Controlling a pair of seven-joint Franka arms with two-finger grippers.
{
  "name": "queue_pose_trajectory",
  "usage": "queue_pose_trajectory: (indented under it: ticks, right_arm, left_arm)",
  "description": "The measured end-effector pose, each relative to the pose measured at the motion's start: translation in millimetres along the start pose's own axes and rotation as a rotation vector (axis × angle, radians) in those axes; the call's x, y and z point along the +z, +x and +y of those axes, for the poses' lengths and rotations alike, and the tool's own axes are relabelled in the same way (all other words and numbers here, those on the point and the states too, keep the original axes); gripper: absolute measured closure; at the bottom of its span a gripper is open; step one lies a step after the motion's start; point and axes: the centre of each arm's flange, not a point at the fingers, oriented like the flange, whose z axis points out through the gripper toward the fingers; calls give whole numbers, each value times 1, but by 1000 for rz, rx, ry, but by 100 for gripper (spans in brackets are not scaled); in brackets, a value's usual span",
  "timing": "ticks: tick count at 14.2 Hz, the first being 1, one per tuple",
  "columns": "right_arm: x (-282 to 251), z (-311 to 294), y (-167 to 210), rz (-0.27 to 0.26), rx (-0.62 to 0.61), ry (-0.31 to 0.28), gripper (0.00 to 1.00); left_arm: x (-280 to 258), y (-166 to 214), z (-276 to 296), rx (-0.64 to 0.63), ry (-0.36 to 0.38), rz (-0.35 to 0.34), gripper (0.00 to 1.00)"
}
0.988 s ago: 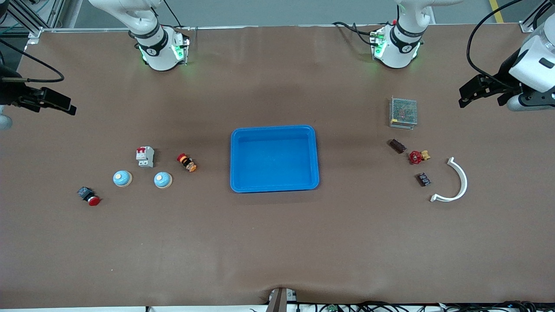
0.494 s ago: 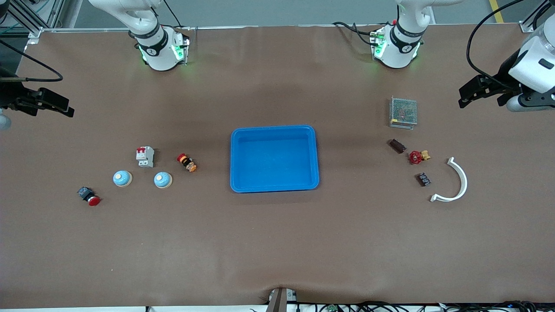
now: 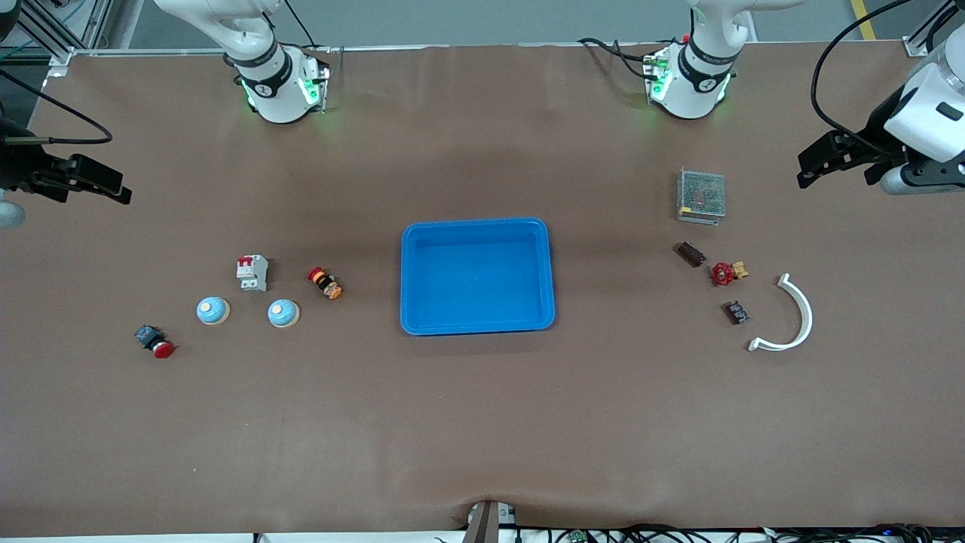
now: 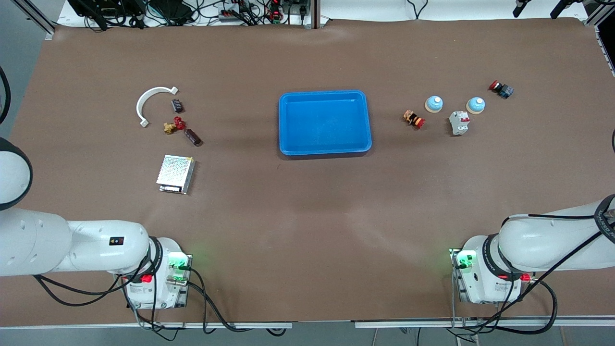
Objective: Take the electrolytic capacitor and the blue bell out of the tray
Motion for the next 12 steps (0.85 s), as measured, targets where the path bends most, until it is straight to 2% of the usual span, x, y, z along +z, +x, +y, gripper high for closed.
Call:
queue_pose_trajectory:
  ticks: [9,12]
  right_arm:
    - [6,-1,2,1,11,0,0]
    - [7,-4,5,19,5,1,0]
  left_arm:
    - [2,-2,0,0,2,-18,0]
    - [2,-2,0,1,3,-21,0]
